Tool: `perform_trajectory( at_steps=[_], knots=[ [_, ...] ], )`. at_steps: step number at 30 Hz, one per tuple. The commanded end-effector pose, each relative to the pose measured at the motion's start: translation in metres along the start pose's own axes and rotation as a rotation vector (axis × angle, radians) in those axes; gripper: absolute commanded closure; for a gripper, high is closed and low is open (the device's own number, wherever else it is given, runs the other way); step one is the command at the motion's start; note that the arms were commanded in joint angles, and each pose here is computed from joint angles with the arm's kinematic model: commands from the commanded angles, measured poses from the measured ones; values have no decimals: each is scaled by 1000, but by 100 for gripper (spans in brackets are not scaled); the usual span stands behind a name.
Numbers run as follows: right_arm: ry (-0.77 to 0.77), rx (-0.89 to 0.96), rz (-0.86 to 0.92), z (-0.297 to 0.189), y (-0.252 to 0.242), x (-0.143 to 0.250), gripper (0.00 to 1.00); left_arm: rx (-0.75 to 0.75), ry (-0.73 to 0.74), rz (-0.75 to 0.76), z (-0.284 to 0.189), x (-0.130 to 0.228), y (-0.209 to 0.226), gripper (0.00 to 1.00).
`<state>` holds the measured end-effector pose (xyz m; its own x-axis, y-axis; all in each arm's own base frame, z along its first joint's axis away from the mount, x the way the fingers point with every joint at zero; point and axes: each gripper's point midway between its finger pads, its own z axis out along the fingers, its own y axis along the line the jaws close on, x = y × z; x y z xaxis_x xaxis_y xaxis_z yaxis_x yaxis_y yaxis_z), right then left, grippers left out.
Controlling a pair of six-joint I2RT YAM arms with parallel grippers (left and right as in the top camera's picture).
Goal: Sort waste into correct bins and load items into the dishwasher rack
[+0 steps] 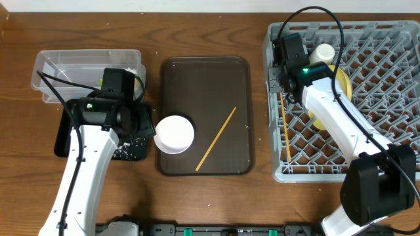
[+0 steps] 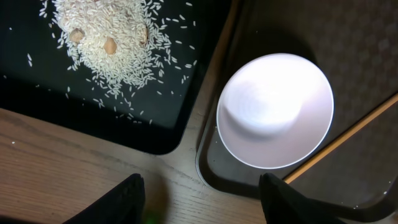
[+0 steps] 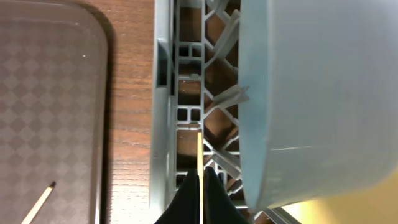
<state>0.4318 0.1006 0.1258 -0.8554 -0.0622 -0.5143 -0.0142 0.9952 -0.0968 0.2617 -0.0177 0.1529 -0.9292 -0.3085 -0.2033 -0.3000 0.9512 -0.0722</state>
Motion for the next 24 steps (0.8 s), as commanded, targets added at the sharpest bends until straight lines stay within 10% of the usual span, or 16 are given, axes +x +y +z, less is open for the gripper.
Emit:
perform_trajectory(
  at_steps=[1,24],
  knots=[
    [-45,-18,17,-16,-1,-11,96,-11,-7,-19,-1,-3,2,38],
    [-11,120,38,-34,-43,0,91,-11,-7,-19,-1,-3,2,38]
  ],
)
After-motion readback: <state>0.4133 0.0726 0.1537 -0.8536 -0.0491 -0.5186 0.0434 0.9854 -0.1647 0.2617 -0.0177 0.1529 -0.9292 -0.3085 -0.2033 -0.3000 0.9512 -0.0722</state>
